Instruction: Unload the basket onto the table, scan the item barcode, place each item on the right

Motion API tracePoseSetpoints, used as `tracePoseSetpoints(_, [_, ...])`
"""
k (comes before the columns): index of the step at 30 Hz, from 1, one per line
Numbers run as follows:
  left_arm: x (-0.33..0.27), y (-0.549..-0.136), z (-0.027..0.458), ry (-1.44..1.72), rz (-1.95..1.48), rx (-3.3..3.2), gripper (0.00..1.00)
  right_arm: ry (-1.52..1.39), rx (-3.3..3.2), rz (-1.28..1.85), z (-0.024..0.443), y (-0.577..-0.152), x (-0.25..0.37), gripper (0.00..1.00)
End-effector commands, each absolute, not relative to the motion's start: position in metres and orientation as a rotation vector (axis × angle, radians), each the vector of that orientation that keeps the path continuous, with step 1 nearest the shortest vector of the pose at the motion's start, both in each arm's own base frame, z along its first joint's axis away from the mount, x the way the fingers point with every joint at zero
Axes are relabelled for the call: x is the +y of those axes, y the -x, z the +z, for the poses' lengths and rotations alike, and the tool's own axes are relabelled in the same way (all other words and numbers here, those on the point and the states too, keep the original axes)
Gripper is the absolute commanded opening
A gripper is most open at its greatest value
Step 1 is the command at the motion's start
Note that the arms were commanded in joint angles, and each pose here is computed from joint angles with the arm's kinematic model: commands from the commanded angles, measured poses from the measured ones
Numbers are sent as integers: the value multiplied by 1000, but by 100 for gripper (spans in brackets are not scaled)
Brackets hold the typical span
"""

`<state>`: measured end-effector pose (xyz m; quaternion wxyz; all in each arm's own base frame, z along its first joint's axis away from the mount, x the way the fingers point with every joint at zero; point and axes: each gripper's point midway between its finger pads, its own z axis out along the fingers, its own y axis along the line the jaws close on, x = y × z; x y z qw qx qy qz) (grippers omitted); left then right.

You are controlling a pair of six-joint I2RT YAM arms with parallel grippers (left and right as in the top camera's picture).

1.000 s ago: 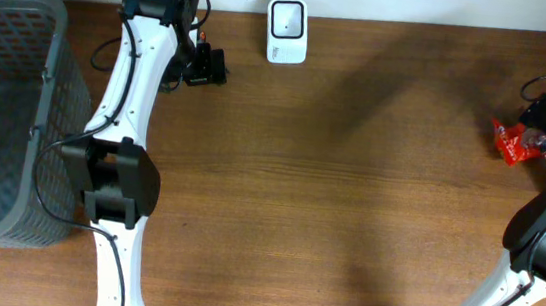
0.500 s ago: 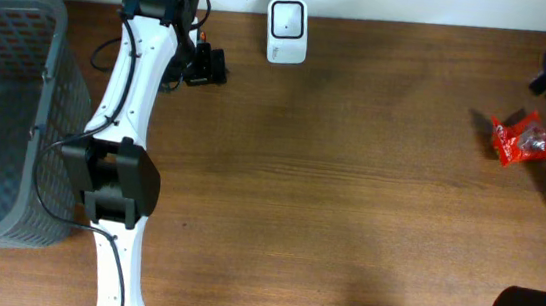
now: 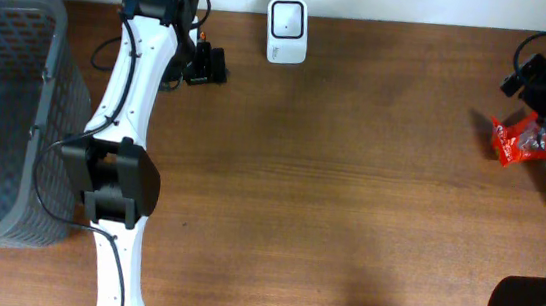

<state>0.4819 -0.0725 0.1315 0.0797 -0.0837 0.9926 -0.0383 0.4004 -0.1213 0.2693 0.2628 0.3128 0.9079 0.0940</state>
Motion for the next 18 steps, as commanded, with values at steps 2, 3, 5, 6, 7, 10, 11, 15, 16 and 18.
tracePoseSetpoints(2, [-77,-485,136,236,-151,2949,99,-856,2464,272,266,-402,-118,98])
tracePoseSetpoints(3, [-79,-495,139,230,-167,2907,99,-856,2464,272,266,-402,-118,99])
tracePoseSetpoints(5, [-86,-519,146,212,-221,2807,99,-856,2464,272,266,-402,-118,98])
tracePoseSetpoints(6, [-88,-533,150,203,-238,2749,99,-856,2464,272,266,-402,-118,98])
tracePoseSetpoints(7, [-89,-541,153,199,-244,2715,99,-856,2464,272,266,-402,-118,98])
tracePoseSetpoints(10, [-91,-570,151,241,-260,2614,99,-856,2464,272,266,-402,-118,98])
tracePoseSetpoints(11, [-84,-577,144,323,-219,2594,99,-856,2464,272,266,-402,-118,98])
tracePoseSetpoints(15, [-67,-593,106,436,-93,2579,99,-856,2464,272,266,-402,-118,98])
tracePoseSetpoints(16, [-69,-597,91,433,-96,2587,100,-856,2464,272,266,-402,-118,98])
tracePoseSetpoints(18, [-73,-604,68,427,-95,2595,98,-856,2464,272,266,-402,-118,98])
